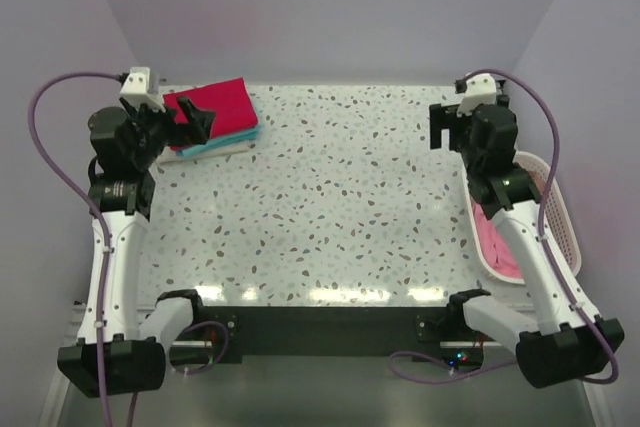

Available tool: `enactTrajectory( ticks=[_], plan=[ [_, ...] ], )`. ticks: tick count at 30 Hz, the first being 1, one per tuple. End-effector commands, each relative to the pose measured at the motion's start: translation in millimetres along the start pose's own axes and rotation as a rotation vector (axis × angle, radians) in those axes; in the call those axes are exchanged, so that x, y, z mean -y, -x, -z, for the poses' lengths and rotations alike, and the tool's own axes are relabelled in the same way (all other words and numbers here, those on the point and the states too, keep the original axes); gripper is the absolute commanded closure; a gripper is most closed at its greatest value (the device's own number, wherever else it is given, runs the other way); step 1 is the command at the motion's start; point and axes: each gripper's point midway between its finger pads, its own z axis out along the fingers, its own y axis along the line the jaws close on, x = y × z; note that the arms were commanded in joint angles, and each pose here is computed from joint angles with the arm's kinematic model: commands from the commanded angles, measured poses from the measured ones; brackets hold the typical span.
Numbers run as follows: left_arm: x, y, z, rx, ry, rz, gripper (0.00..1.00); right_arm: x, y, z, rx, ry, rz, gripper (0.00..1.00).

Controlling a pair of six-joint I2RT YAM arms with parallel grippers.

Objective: Fold and stack the t-shirts
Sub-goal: Reset both grippers

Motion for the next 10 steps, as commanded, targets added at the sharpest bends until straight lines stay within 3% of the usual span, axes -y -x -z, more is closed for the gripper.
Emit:
enactTrajectory(
  ticks=[1,5,10],
  plan=[
    [1.2,-41.8,10.8,-0.068,-0.02,0.016,0.0,47.3,7.6,22.6,0.036,-0.273,-0.102,0.01],
    [0.4,-71.9,21.8,-0.113,-0.02,0.013,0.0,54.5,-2.3,42.4,0.025,-0.301,-0.114,0.01],
    [6.1,-76.2,34.8,-0.123,-0.029,0.005,0.0,59.5,-9.8,62.7,0.052,-0.311,-0.121,0.01]
  ],
)
